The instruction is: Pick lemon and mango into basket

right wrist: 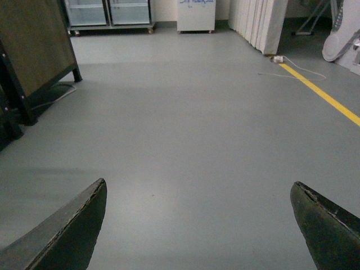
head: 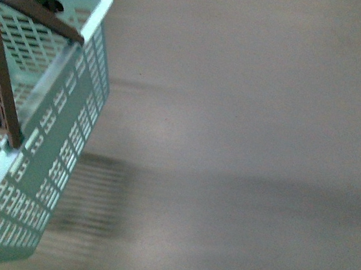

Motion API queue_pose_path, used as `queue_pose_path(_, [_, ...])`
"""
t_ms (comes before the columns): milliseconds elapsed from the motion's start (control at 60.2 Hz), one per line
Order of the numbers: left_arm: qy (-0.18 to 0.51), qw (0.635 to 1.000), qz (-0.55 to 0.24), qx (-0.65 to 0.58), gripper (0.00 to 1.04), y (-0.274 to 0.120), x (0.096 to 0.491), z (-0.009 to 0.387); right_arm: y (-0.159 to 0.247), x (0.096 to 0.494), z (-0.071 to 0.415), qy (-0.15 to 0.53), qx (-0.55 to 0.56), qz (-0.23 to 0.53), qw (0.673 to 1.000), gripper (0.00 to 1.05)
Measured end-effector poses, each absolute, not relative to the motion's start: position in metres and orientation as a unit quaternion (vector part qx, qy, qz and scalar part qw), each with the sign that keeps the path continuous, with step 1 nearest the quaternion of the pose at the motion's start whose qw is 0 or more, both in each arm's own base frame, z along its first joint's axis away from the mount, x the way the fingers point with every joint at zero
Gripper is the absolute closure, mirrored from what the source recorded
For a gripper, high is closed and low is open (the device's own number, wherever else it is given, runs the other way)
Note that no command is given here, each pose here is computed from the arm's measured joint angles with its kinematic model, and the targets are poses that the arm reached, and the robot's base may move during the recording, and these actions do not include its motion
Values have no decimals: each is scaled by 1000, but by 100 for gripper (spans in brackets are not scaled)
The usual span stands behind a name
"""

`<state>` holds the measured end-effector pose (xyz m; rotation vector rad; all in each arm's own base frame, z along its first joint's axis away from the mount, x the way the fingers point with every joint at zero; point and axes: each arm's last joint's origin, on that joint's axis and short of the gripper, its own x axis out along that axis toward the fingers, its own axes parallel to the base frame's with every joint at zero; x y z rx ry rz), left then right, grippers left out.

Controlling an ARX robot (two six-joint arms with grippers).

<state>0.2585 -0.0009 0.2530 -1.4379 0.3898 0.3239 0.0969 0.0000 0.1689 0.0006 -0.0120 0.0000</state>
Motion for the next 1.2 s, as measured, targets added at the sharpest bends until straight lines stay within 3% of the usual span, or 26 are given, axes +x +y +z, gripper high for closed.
queue_pose_path(183, [125,721,108,-673,78,-6,227,307,0,97,169,-6,0,0,1000,9])
queue_pose_path(349, [99,726,90,-674,78,-9,209,330,0,97,169,-6,0,0,1000,9])
queue_pose_path(1196, [99,727,91,-673,78,-9,209,331,0,97,169,-6,0,0,1000,9])
